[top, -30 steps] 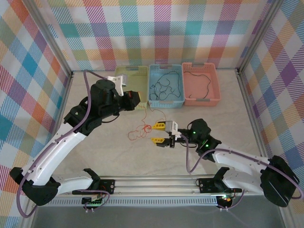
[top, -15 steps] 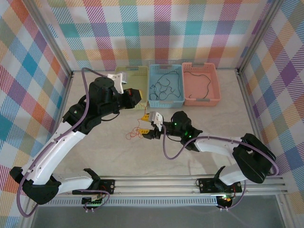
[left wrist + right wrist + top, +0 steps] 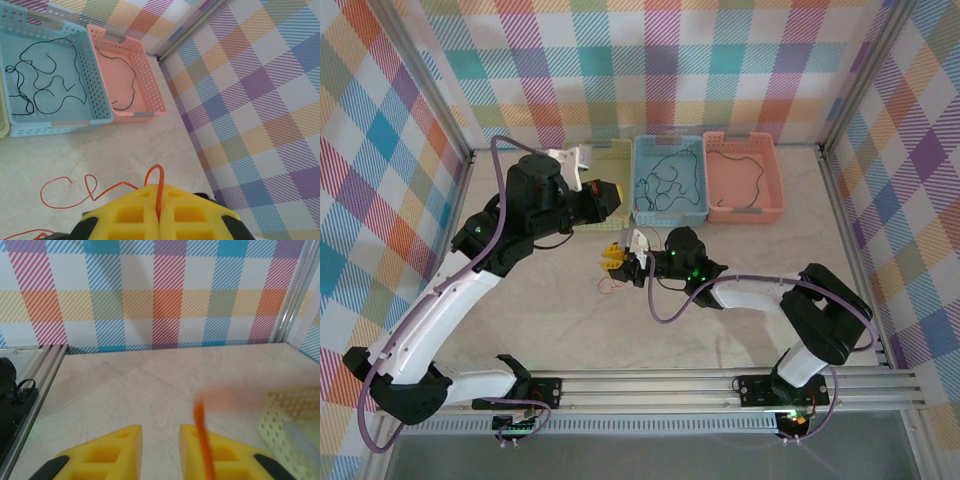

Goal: Untangle the cables

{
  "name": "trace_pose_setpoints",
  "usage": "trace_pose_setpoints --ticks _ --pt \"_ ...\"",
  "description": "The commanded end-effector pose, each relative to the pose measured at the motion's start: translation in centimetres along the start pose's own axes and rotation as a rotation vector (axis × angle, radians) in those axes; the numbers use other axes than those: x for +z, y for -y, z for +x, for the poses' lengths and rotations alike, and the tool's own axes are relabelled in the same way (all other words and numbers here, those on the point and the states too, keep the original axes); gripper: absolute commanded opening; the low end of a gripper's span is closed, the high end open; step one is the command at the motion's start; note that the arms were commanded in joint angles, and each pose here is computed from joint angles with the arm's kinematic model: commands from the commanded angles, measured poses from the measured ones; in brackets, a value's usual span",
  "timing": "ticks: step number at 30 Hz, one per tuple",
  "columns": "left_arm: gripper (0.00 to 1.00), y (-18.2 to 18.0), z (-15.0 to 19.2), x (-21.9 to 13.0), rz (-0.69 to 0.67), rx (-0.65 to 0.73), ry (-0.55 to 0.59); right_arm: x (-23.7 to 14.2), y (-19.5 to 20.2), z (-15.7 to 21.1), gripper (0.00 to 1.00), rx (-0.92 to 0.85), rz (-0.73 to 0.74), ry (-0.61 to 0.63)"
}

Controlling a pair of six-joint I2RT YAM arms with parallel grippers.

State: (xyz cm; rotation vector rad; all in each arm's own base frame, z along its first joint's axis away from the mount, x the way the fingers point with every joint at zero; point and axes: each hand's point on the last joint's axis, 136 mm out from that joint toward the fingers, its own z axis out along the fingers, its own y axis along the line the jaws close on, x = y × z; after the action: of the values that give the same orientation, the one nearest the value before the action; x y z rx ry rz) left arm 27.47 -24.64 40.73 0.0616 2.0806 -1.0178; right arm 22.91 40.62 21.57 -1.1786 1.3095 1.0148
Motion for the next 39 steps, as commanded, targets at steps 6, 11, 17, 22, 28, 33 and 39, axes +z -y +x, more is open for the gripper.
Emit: trace_pose_setpoints --ticks 6,11,17,22,28,33,39 --pt "0.00 4.4 -4.3 -3.3 0.088 0.038 0.085 0.4 -0.8 4.2 0.22 0.021 -0.036 -0.066" --pt "0.00 6.2 -6.5 -5.1 0.099 0.071 0.130 0.4 -1.4 6.1 0.25 0.040 -0.067 -0.137" --pt "0.00 8.4 -9.4 -7.3 0.113 0.116 0.204 0.2 -1.3 6.9 0.27 0.041 -0.060 -0.177" --pt "0.00 8.3 -9.5 -6.8 0.104 0.128 0.197 -0.4 -1.3 6.3 0.29 0.025 -0.036 -0.149" --pt "0.00 5.9 -9.4 -5.0 -0.003 0.151 0.206 -1.7 -1.9 6.1 0.36 -0.010 -0.035 -0.168" --pt "0.00 3.7 -10.8 -4.3 -0.122 0.192 0.252 -3.8 -2.2 7.1 0.39 -0.047 0.008 -0.231" --pt "0.00 0.5 -13.0 -3.3 -0.245 0.189 0.316 -6.1 2.9 8.5 0.42 -0.091 0.335 -0.326"
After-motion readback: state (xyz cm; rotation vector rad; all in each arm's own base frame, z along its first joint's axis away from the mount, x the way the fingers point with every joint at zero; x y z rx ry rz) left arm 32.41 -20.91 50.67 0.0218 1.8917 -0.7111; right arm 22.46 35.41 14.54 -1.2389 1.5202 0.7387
